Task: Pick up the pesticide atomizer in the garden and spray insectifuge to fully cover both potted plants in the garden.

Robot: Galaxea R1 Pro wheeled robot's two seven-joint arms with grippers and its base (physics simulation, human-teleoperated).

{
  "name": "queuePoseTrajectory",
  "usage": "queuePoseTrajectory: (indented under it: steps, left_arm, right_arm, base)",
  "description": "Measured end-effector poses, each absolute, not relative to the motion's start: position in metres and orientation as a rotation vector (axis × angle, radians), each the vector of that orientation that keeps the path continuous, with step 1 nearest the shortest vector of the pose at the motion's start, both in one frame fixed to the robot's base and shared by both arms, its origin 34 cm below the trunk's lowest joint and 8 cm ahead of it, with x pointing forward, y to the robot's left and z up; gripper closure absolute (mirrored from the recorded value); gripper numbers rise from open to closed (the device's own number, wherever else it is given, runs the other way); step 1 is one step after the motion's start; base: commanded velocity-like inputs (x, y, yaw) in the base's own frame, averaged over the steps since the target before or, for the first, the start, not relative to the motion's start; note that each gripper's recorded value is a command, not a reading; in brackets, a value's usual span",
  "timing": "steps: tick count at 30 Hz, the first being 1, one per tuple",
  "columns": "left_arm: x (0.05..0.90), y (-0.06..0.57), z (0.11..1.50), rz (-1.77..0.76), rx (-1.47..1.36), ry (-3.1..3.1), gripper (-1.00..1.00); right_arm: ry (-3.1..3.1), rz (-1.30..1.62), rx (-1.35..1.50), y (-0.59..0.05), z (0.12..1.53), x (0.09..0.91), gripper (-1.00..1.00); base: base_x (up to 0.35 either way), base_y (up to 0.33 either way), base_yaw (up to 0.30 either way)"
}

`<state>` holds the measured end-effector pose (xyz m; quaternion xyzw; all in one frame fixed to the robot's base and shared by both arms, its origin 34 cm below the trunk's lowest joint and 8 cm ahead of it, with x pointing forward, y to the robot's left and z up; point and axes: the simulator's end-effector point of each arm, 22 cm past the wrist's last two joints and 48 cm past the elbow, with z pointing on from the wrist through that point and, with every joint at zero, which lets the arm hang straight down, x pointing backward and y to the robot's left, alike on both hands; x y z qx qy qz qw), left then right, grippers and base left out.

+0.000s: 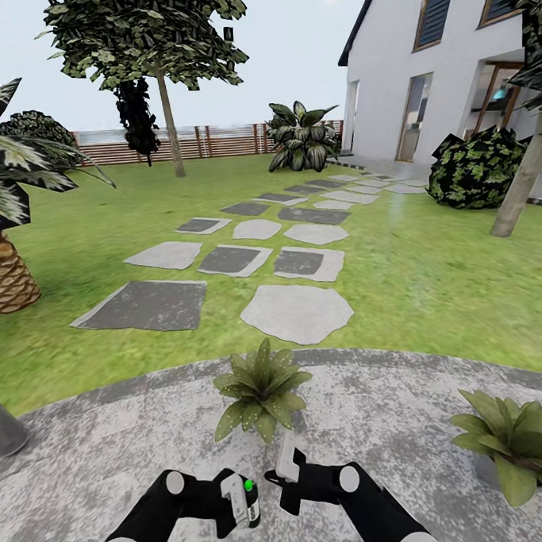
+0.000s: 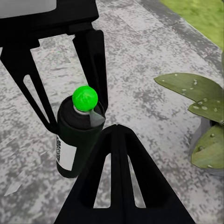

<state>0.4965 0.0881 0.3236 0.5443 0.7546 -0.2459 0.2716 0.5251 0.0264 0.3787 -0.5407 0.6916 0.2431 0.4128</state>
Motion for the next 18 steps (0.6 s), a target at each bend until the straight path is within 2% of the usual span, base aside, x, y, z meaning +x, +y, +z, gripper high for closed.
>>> queuePoseTrajectory:
  steps: [18]
  left_arm:
    - [0.509,0.073,0.333,-0.67,1.363,2.014,1.0]
  right_arm:
    - [1.738,0.61,-1.359,0.026,0.379,0.526,1.0]
  base:
    - [0.0,0.0,0.0]
